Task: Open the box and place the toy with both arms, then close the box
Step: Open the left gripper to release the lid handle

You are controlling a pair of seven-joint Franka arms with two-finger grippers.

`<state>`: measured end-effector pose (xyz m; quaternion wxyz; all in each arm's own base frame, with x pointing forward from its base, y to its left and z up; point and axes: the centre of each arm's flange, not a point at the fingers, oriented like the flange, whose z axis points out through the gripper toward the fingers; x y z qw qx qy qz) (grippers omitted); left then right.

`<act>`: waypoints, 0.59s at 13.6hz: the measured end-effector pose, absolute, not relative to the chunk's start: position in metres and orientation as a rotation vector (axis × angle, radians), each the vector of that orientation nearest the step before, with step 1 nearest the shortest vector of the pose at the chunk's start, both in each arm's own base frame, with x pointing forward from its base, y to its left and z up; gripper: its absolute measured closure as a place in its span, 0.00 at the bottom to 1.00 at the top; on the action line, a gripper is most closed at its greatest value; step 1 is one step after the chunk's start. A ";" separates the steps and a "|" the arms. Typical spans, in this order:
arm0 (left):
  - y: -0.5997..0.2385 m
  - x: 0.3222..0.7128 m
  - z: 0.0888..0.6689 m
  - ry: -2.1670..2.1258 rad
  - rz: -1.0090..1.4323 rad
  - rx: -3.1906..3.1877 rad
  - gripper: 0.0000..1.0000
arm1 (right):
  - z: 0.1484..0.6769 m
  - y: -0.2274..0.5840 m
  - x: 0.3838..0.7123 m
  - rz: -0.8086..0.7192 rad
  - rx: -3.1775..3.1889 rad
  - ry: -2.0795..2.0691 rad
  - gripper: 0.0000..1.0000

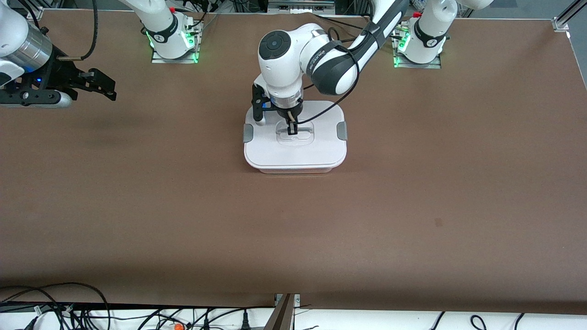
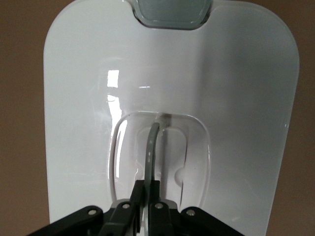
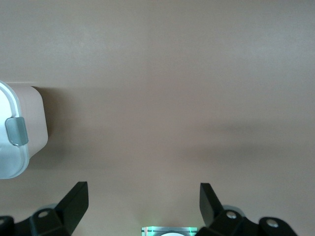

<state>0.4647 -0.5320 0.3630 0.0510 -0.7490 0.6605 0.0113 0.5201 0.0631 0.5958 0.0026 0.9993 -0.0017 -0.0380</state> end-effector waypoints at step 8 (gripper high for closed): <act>-0.450 0.531 0.466 1.726 0.002 -2.523 0.07 | 0.593 0.075 0.516 -0.146 3.128 0.024 0.00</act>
